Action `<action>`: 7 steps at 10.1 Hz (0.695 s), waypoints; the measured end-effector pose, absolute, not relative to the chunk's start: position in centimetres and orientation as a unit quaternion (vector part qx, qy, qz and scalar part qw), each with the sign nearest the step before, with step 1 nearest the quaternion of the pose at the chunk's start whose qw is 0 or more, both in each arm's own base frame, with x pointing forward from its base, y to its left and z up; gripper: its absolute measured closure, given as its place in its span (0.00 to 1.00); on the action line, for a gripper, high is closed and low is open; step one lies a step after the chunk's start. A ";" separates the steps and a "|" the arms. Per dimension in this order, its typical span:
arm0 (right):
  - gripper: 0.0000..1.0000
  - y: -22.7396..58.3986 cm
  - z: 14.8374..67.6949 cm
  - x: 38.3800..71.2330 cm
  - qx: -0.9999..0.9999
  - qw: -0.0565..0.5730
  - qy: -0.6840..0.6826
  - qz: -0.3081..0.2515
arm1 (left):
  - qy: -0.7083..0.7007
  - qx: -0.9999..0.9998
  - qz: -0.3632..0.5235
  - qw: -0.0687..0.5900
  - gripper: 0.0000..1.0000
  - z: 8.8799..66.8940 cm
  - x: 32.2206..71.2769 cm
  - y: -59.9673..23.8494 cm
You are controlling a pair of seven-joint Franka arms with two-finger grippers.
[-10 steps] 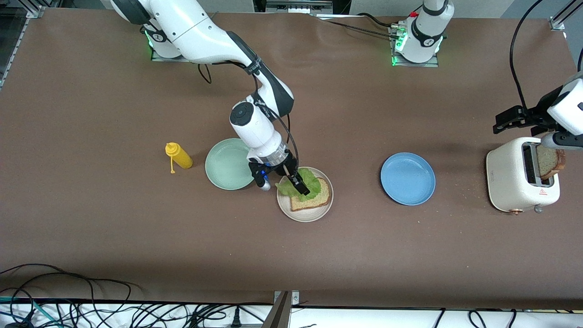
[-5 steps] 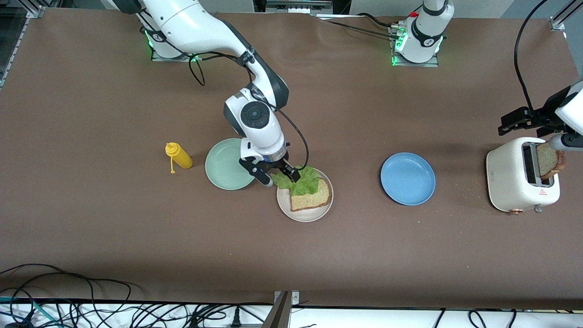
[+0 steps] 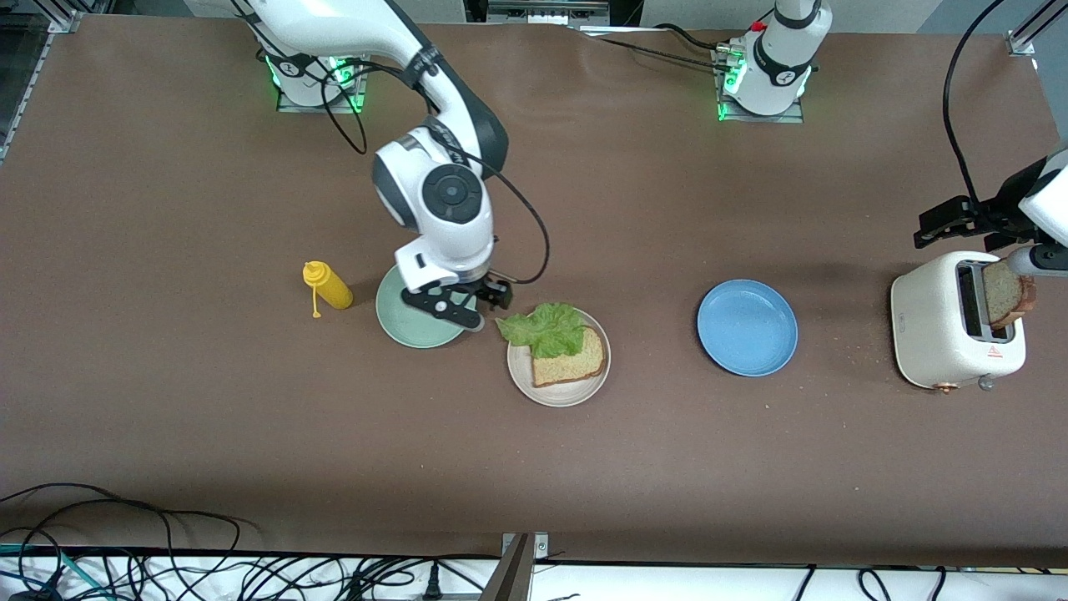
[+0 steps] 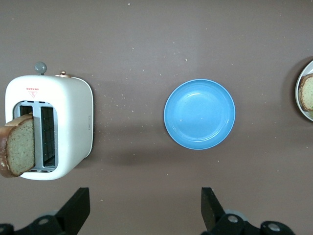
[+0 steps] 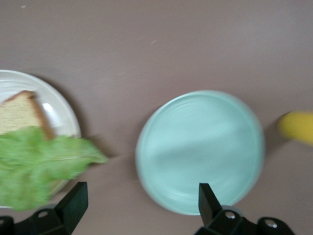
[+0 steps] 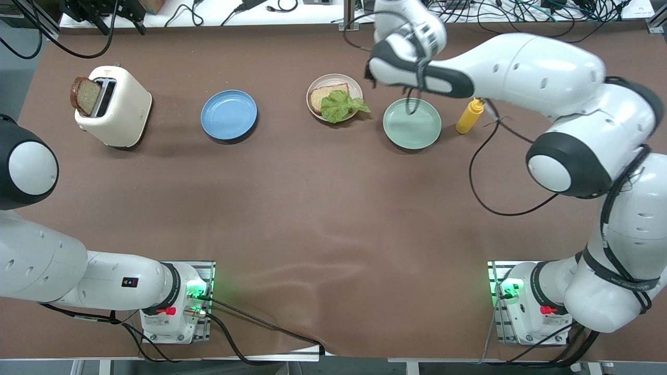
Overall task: Make sandwich on beige plate with both arms
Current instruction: 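Open the right gripper to drop the lettuce onto the bread, then move the right gripper back toward the yellow squeeze bottle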
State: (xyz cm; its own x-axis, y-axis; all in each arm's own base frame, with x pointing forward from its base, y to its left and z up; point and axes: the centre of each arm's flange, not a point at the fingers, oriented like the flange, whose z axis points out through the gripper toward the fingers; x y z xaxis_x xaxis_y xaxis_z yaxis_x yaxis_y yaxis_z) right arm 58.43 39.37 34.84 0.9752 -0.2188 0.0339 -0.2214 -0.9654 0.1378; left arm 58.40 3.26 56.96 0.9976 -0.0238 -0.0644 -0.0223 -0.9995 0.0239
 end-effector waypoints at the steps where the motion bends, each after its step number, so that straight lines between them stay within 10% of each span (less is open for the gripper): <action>1: 0.00 36.4 36.4 59.0 0.993 0.097 -0.065 -0.014 | -0.012 0.999 -0.033 0.012 0.00 56.9 58.4 3.3; 7: 0.00 21.5 40.4 59.4 0.961 0.171 0.075 -0.203 | -0.011 0.999 -0.034 0.012 0.00 56.8 58.4 3.3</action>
State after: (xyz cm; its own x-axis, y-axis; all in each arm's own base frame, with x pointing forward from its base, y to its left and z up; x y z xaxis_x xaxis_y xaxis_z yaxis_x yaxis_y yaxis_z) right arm 59.39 21.51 40.43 0.9062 0.0751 -0.4162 0.2141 -0.9302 0.2983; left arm 58.44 3.30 56.84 0.9975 -0.0231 -0.0670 -0.0215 -0.9995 0.0238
